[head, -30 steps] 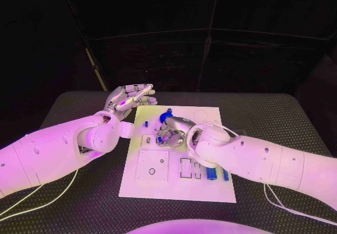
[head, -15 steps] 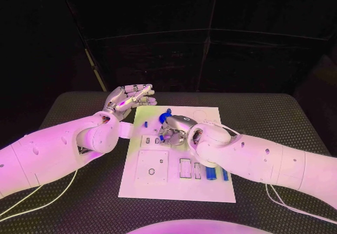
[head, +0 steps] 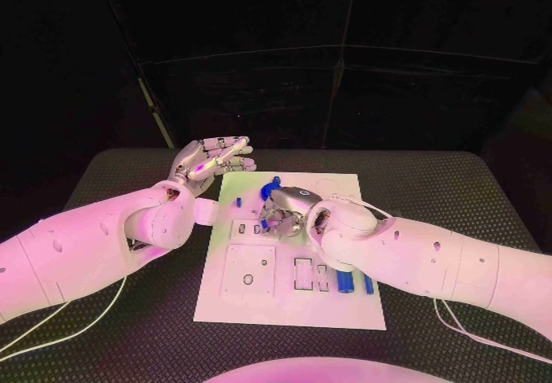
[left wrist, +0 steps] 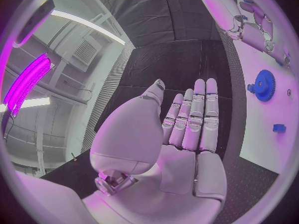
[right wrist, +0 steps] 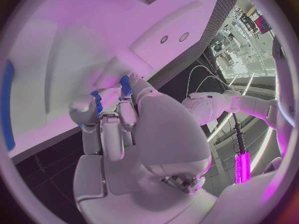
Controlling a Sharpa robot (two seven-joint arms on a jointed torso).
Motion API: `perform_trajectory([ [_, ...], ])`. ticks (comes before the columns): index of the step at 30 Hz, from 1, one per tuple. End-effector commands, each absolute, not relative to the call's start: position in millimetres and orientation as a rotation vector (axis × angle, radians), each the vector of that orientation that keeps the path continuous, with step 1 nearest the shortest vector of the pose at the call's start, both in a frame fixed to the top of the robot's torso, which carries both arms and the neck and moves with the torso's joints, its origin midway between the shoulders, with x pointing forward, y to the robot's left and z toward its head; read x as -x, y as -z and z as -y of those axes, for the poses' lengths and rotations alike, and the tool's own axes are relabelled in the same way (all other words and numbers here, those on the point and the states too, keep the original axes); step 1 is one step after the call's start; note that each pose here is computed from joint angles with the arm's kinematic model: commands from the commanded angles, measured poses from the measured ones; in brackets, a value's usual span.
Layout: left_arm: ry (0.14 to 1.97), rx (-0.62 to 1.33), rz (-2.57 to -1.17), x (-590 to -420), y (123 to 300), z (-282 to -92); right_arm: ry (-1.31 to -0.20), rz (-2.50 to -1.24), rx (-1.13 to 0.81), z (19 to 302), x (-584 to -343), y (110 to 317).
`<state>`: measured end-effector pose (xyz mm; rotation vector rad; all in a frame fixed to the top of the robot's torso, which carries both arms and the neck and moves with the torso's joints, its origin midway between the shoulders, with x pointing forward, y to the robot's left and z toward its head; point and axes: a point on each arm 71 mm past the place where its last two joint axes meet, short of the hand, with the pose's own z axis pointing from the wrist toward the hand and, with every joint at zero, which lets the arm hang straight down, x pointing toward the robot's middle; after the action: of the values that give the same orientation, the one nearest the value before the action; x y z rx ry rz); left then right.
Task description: Assemble the parts on the task board
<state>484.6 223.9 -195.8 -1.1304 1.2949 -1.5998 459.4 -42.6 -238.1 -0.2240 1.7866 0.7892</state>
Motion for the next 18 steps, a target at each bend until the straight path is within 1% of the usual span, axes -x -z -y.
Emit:
perform_trajectory([
  [1,1.615,1.12,-1.295,-484.6,193.9,-222.9,-0.737,-1.854,0.253,45.1,-457.8,247.7],
  [18,1.613,1.121,-1.296,-484.8,194.2,-223.4,-0.719,-1.857,0.254,44.7,-457.8,247.8],
])
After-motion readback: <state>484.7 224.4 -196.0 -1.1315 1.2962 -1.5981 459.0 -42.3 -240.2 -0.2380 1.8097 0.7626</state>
